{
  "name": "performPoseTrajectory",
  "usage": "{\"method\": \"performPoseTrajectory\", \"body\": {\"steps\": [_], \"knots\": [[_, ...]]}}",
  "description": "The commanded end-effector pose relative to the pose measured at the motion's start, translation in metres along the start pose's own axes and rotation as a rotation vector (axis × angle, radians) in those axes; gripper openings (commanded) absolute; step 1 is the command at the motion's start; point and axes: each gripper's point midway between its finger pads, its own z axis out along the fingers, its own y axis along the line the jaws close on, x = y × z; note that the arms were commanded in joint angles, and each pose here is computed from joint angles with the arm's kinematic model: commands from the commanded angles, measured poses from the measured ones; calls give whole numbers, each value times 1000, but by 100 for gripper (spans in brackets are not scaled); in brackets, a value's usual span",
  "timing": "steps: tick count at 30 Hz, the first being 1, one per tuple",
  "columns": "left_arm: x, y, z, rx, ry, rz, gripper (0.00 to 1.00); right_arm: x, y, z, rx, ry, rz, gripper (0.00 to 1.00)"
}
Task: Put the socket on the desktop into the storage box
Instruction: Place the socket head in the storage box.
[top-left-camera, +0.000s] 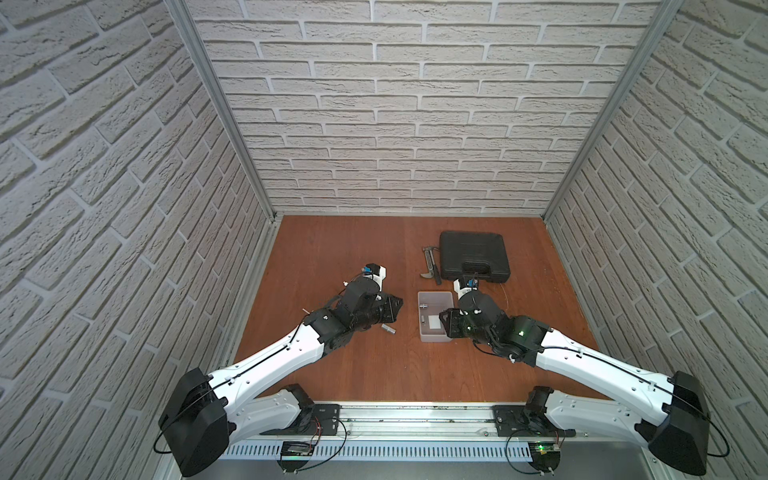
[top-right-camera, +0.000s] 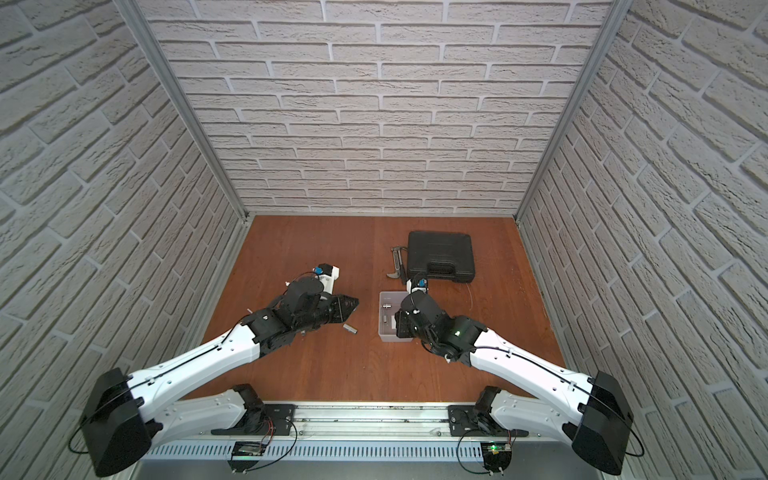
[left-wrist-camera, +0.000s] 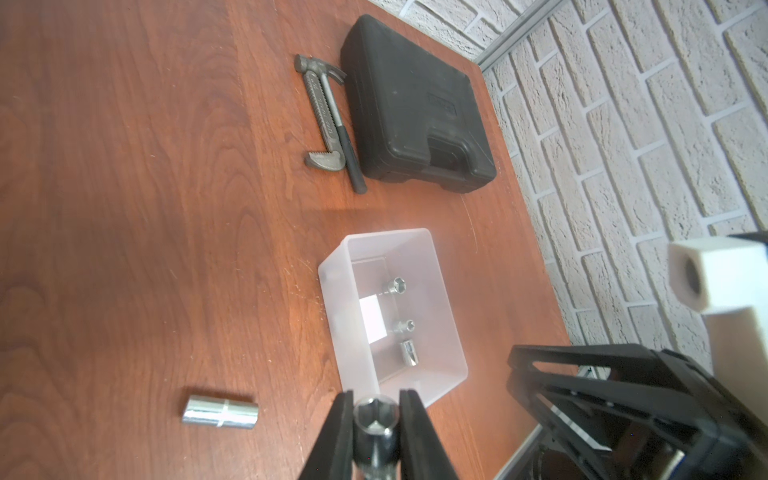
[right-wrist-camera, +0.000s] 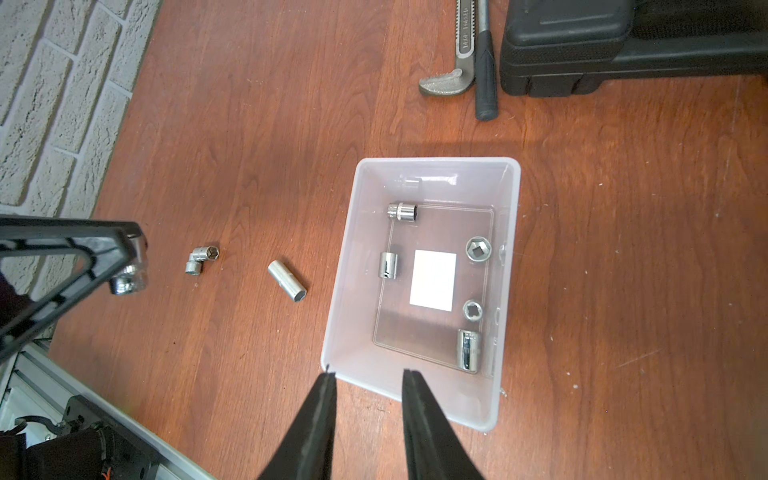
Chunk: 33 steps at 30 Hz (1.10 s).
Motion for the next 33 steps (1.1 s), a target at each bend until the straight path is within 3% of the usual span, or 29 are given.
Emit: {"method": "performPoseTrajectory", "body": {"steps": [1, 33], "knots": [[-8, -18, 6, 54, -37, 14, 0, -5, -2, -3, 3, -32, 21, 33], [21, -59, 69, 94, 84, 82, 0, -10, -38, -11, 106, -60, 112, 33]]}}
